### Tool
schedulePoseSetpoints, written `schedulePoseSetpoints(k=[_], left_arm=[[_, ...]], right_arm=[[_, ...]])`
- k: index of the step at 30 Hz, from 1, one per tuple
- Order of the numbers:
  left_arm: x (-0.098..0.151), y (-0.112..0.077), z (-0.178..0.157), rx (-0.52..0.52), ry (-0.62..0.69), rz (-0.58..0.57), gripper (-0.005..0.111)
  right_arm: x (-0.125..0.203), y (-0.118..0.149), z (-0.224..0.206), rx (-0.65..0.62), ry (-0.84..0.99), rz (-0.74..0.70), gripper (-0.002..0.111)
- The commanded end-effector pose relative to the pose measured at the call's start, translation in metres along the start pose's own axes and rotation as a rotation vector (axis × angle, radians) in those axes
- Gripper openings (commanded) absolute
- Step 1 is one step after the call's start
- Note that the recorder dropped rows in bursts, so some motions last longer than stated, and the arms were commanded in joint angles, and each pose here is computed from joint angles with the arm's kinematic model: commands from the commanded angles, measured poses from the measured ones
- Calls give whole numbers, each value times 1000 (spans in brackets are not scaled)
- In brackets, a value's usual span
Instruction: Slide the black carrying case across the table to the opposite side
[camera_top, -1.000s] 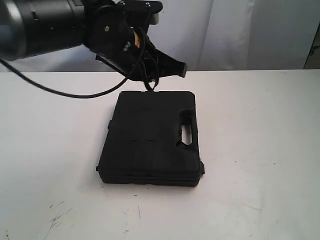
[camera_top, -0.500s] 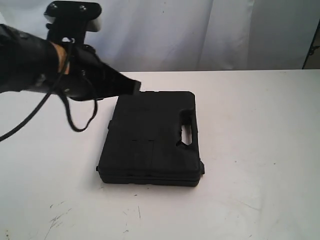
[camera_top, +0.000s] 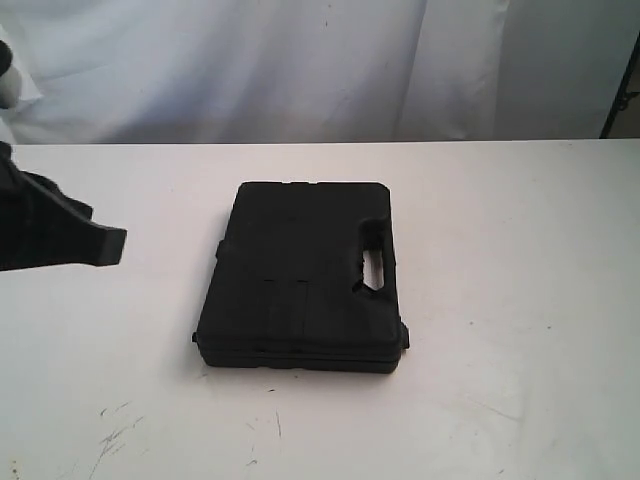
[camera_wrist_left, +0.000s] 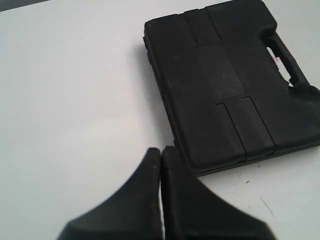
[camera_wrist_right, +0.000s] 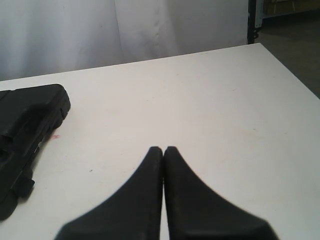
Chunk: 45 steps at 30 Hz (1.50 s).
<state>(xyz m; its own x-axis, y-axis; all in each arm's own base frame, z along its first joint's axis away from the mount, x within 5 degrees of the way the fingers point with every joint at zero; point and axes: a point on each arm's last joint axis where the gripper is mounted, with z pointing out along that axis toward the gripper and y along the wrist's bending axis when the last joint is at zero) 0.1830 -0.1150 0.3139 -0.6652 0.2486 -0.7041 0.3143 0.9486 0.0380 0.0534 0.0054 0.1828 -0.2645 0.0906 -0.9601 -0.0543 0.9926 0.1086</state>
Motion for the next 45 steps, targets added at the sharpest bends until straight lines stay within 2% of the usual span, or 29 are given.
schedulePoseSetpoints(k=[1,5,11,14,17,24,28,34,45], left_arm=[[2,7,-15,-20,-32,0,0],[-1,13,-19,-67,-74,56,0],[2,21,-23,-124,-111,51,0],[14,35,-29,-120,-135,-55,0],[38,51,-33,-115,-182,-169,0],[95,73,-46,-141,-482,-331,0],[127,77,-46,-200,-564,-368,0],[155,75,-46,-238,-637,-408,0],[169,72,-44,-215,-670,-445,0]], right_arm=[[1,0,0,2,-4,-5,0],[1,0,0,2,-4,-5,0],[1,0,0,2,-4,-5,0],[1,0,0,2,-4,-5,0],[1,0,0,2,-4,-5,0],[1,0,0,2,-4,-5,0],[1,0,0,2,-4,-5,0],[1,0,0,2,-4,-5,0],[1,0,0,2,-4,-5,0]])
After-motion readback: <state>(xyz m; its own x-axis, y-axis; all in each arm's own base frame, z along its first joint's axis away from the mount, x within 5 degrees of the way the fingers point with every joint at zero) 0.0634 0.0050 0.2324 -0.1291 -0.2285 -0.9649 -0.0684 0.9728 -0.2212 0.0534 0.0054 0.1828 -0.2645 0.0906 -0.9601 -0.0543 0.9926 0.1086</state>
